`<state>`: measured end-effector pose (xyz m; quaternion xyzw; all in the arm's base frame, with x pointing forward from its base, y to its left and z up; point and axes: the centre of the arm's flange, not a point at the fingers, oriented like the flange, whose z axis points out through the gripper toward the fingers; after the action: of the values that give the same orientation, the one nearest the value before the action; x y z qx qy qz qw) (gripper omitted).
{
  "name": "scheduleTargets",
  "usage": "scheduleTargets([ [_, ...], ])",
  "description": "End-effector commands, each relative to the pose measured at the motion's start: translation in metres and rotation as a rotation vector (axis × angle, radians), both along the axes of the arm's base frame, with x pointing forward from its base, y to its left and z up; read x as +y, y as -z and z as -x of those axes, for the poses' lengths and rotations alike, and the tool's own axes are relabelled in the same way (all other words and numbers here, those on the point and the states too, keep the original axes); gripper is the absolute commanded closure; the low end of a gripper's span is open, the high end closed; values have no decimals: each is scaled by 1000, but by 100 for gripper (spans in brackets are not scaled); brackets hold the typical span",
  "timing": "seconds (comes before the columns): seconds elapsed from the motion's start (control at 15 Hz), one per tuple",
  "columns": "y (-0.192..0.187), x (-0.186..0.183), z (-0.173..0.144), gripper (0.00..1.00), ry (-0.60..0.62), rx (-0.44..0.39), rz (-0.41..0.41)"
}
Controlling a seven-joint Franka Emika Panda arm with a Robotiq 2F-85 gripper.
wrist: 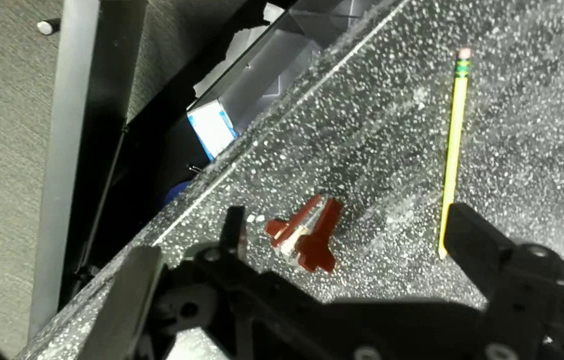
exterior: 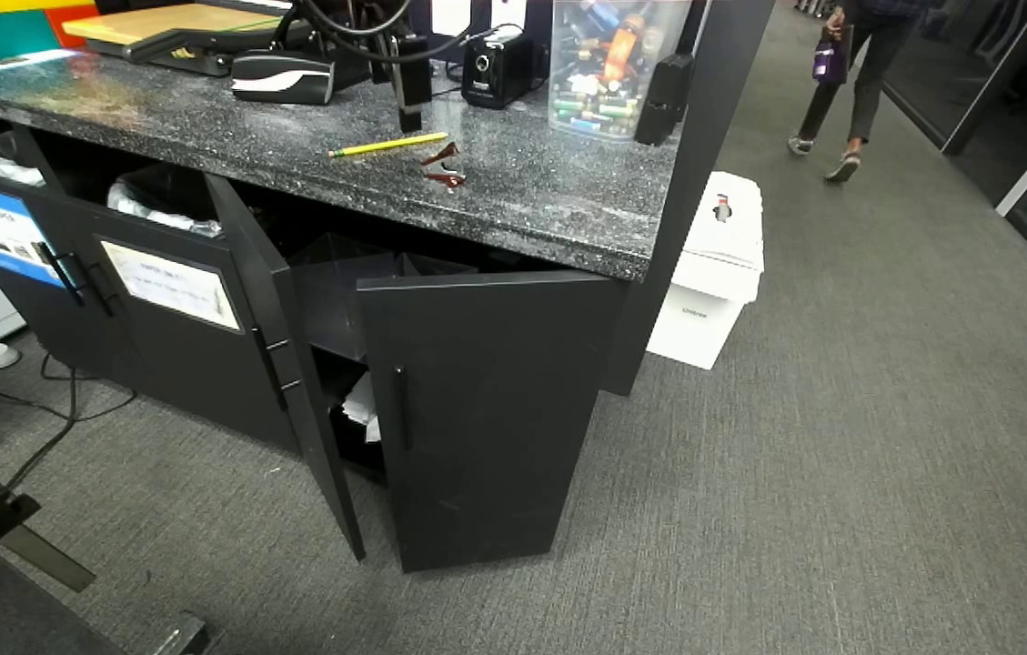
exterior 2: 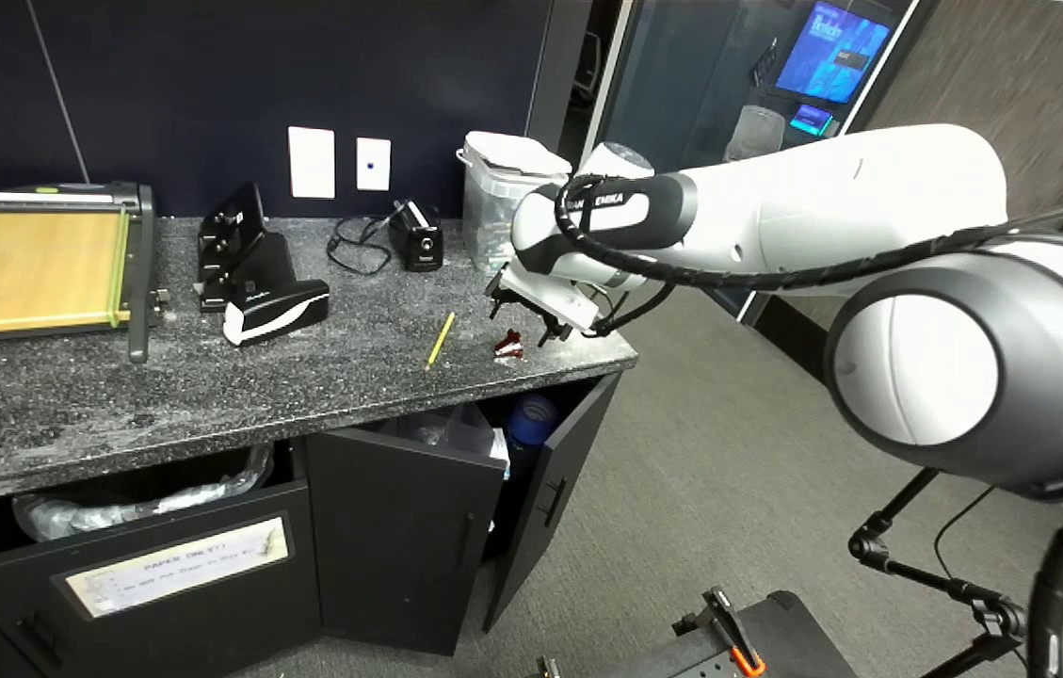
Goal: Move the staple remover to the right
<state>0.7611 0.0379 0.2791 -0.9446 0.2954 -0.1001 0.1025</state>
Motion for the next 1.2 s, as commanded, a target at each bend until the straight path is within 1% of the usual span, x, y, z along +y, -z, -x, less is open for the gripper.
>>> scheduleTargets([
  [0.0,1,2,-75,0,129,-28,-20],
  [0.27,17,1,-109,0,229,-36,-32],
  [0.4,29,1,-121,0,274,-17,-32],
  [0.67,53,-1,-129,0,365,20,-8],
  [0.93,64,-2,-133,0,443,55,32],
  [1.0,66,-2,-135,25,455,64,36],
  [1.07,68,-1,-138,26,463,68,39],
  [1.13,70,-1,-138,35,471,74,46],
])
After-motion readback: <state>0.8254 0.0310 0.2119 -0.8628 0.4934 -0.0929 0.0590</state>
